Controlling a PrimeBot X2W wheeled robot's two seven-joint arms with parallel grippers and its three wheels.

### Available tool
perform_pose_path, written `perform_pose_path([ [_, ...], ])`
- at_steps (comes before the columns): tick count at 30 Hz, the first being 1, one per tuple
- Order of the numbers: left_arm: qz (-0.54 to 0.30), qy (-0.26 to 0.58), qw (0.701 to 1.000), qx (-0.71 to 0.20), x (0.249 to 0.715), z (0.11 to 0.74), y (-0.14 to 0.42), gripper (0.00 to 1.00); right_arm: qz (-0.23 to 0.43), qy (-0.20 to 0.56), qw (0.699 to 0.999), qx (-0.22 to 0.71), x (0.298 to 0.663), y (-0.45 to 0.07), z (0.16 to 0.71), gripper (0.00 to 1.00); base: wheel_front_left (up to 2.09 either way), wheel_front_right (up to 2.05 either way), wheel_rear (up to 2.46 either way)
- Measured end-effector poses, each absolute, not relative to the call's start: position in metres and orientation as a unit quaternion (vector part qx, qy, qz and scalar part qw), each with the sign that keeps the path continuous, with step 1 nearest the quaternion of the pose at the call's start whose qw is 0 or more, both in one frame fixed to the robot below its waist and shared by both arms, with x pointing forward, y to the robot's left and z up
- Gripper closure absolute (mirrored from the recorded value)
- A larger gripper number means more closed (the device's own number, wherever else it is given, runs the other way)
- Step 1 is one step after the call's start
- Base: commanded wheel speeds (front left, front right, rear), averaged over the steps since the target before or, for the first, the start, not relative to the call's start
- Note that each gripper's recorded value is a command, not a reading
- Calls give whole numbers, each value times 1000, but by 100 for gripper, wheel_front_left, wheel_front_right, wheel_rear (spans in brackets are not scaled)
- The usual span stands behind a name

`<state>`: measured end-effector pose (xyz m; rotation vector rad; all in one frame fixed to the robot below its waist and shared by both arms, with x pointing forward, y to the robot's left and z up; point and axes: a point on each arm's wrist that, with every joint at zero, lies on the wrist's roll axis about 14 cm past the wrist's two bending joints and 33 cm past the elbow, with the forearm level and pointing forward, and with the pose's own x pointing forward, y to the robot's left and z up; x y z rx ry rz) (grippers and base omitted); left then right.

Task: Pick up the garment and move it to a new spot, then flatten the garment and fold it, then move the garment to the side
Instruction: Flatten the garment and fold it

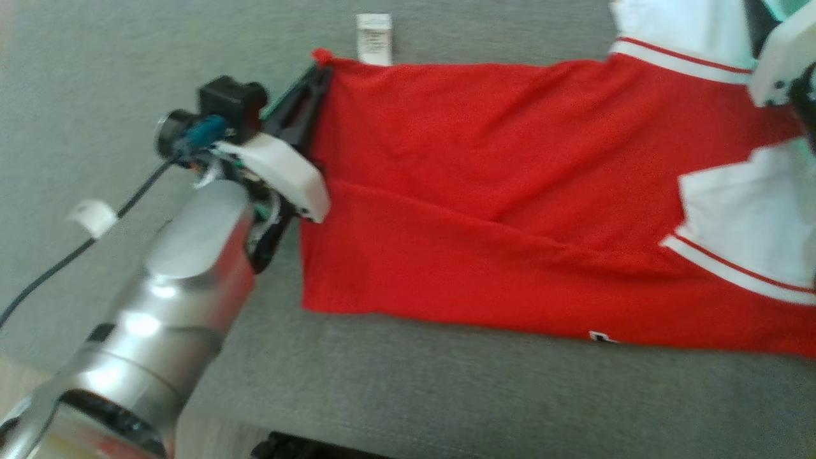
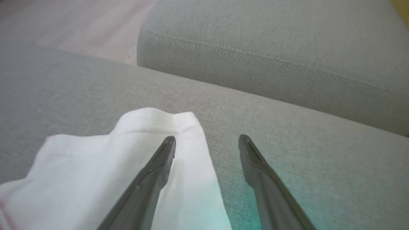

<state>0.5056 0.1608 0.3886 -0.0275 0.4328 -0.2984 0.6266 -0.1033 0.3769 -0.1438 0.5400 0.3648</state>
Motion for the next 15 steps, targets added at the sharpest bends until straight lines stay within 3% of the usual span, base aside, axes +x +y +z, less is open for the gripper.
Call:
perform_pose_path([
  [3,-140,217,966,-13,500,389,165,100,184,304,930,-92,629,-97,357,0,0,0,0],
  [10,-124,224,967,-13,491,382,175,100,208,316,920,-106,643,-68,347,0,0,0,0],
  [11,-123,227,966,-16,491,380,175,100,207,322,918,-104,643,-68,346,37,0,0,0],
  [12,-122,227,966,-18,491,379,175,100,205,325,918,-100,644,-69,347,100,0,0,0],
  [15,-124,230,965,-18,492,376,173,100,202,312,922,-105,645,-74,350,100,0,0,0],
])
